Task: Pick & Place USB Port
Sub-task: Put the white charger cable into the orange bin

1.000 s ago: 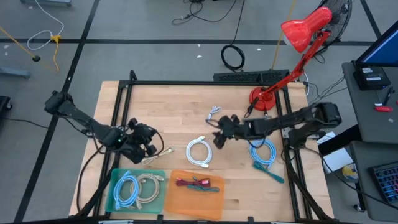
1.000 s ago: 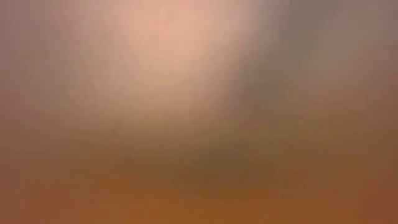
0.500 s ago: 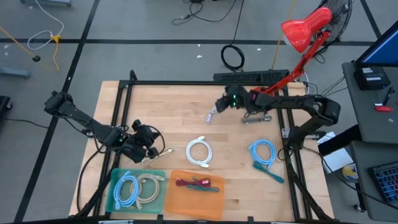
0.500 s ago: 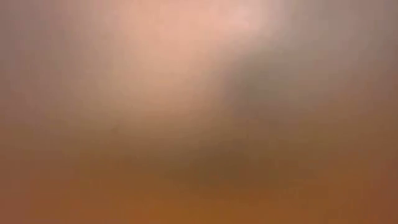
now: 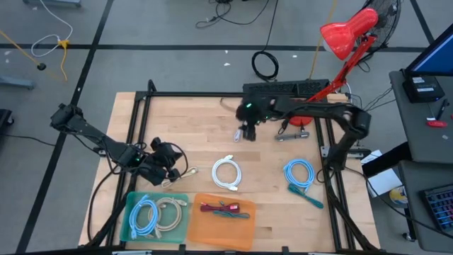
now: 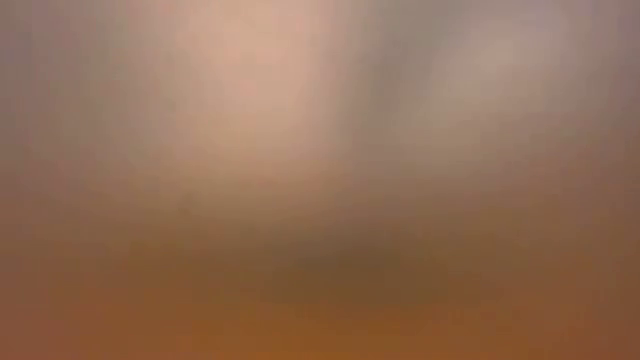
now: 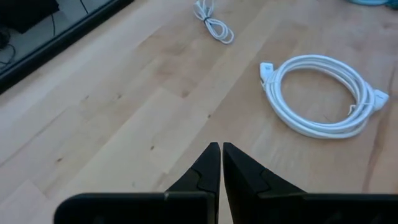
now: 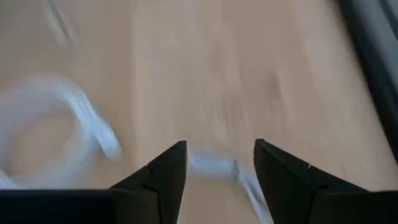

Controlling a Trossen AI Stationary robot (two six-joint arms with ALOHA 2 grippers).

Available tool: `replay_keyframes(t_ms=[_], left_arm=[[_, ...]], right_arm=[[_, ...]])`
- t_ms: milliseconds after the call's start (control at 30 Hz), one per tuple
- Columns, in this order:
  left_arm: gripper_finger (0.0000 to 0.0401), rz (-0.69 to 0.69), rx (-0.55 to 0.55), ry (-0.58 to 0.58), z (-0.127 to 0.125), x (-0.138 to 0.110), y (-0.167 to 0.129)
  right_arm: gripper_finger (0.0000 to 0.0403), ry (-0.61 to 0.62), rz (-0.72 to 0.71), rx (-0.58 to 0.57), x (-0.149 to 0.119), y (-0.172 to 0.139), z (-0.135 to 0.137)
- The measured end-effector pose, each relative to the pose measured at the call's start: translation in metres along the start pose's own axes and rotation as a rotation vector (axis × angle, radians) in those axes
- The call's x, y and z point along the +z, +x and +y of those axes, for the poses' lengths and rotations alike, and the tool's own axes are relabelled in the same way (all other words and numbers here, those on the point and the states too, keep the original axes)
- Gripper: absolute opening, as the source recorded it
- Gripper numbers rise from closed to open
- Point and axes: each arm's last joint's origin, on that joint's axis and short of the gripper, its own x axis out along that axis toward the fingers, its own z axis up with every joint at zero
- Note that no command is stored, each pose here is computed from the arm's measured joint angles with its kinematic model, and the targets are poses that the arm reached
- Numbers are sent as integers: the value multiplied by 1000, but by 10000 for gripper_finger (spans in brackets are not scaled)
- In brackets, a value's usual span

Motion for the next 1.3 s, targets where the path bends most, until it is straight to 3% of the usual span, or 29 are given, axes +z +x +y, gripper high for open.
replay_keyframes(t_ms=[133,333,667,900,1300], left_arm=[[24,11,-2,1,1,-3,1],[24,50,-13,-5,3,-12,6],[24,61,-38,-15,3,-16,9],[24,33,-74,-15,-1,-13,9],[24,23,-99,7,-4,-13,7]], right_arm=[[176,-107,210,-122,2,31,11],[176,-151,318,-129,-6,59,15],[176,-178,363,-112,-14,77,15],[176,-165,316,-72,-13,79,16],[170,-136,305,-82,-41,94,16]])
